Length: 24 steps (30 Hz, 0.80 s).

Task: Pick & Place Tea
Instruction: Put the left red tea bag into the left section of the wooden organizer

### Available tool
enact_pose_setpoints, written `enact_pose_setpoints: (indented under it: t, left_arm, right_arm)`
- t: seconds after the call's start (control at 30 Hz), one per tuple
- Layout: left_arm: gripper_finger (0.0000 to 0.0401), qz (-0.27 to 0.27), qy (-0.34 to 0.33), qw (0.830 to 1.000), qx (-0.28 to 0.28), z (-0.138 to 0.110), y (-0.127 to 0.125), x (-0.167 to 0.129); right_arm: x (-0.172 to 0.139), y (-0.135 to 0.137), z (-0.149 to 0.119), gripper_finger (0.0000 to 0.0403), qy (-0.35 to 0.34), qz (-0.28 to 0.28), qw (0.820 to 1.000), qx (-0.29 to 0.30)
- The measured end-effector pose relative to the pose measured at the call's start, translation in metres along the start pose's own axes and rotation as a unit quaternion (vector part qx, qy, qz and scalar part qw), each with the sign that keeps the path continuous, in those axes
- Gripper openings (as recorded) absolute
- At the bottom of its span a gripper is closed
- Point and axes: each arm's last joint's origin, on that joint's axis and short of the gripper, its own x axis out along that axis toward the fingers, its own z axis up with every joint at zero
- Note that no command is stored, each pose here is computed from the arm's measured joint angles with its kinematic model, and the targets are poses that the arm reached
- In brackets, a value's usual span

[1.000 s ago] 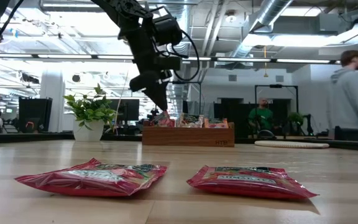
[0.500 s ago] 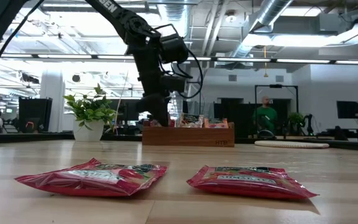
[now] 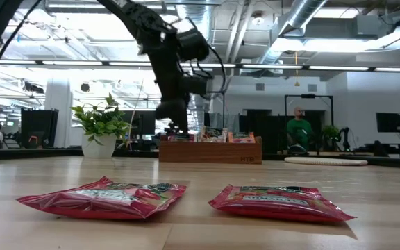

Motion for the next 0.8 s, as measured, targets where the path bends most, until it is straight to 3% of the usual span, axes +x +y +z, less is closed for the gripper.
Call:
enact_pose_setpoints:
  t: [0.13,0.23,0.3,0.4,0.6,0.67,0.8]
  left_arm:
    - [0.0055,0.034,0.018,0.999,-0.007,-0.001,0.004,-0.019]
    - [0.0055,0.023,0.022,0.999,-0.043,-0.004,0.004,-0.045]
    - [0.0055,-0.021,0.022,0.997,-0.078,-0.008,0.0,-0.067]
    - [0.0055,-0.135,0.025,0.981,-0.136,-0.017,-0.01,-0.099]
    - [0.0055,-0.37,-0.028,0.899,-0.232,-0.011,-0.031,-0.142]
    - [0.0055,-0.385,-0.044,0.888,-0.247,-0.001,-0.042,-0.147]
    - [0.0055,-0.354,-0.06,0.897,-0.256,0.02,-0.071,-0.152]
  right_arm:
    - [0.0,0.0,0.0,0.0075,0.0,0.0,1.0,0.0]
    - [0.0,0.0,0.0,0.0075,0.001,0.0,1.0,0.0]
    - [0.0,0.0,0.0,0.0075,0.003,-0.001,1.0,0.0]
    - [0.0,0.0,-0.001,0.0075,0.007,-0.002,1.0,-0.001]
    - [0.0,-0.001,-0.005,0.0075,0.027,-0.006,0.999,-0.016]
    - [-0.001,0.002,-0.006,0.0075,0.028,-0.002,0.999,-0.035]
    - [-0.003,0.009,-0.01,0.0075,0.036,0.011,0.997,-0.06]
